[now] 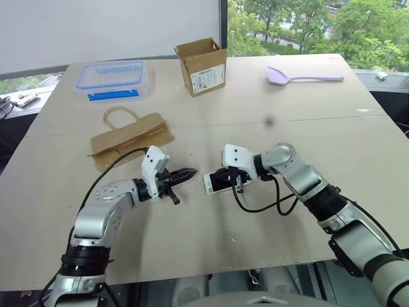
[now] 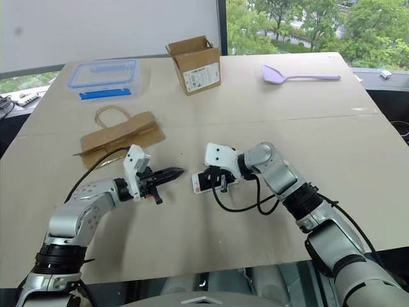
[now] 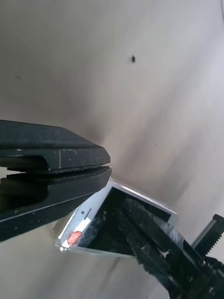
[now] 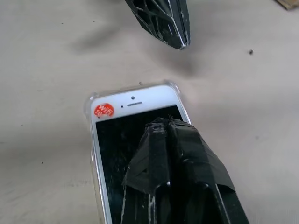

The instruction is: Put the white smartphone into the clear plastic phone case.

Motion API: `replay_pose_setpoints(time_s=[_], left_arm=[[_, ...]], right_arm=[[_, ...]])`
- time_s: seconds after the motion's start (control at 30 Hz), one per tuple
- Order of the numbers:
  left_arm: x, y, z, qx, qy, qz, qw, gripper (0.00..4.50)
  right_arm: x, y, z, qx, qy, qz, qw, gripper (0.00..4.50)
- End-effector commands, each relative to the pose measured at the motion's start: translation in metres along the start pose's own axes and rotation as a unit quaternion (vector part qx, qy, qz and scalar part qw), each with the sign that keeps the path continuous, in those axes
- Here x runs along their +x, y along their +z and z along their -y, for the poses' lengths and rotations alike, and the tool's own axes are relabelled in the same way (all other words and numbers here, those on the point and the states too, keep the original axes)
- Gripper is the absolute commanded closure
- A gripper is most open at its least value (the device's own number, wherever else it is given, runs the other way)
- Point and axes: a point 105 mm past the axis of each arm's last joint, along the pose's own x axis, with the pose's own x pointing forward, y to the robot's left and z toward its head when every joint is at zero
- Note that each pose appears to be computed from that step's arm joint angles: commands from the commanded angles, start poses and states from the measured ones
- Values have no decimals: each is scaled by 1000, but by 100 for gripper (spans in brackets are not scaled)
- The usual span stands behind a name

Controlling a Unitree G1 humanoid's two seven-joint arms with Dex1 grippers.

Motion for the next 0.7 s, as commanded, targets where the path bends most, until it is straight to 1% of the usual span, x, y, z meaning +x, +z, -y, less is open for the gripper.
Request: replay_pose_setpoints(time_s=[0.03,0.13,0.2,0.3,0.4,0.57,0.7], left_arm=[[-5,9,6,20,2,12,1000,446],[-7,1,15,19,-14,-1,1000,446],[-7,-3,19,22,-22,-8,999,446],[-5,-4,23,21,-31,-9,999,446],[-2,-3,25,22,-37,-9,999,446],[-1,-6,27,28,-45,-18,998,446],[1,-5,29,29,-51,-19,998,446]], right_arm=[[-11,6,7,23,-22,24,999,450],[-39,30,13,21,-45,73,996,450],[-58,35,13,19,-59,80,995,450],[-85,23,15,16,-98,48,994,450],[-102,-4,17,19,-132,-9,991,450],[-106,-33,11,22,-143,-66,987,450],[-84,-26,1,22,-112,-45,992,450]])
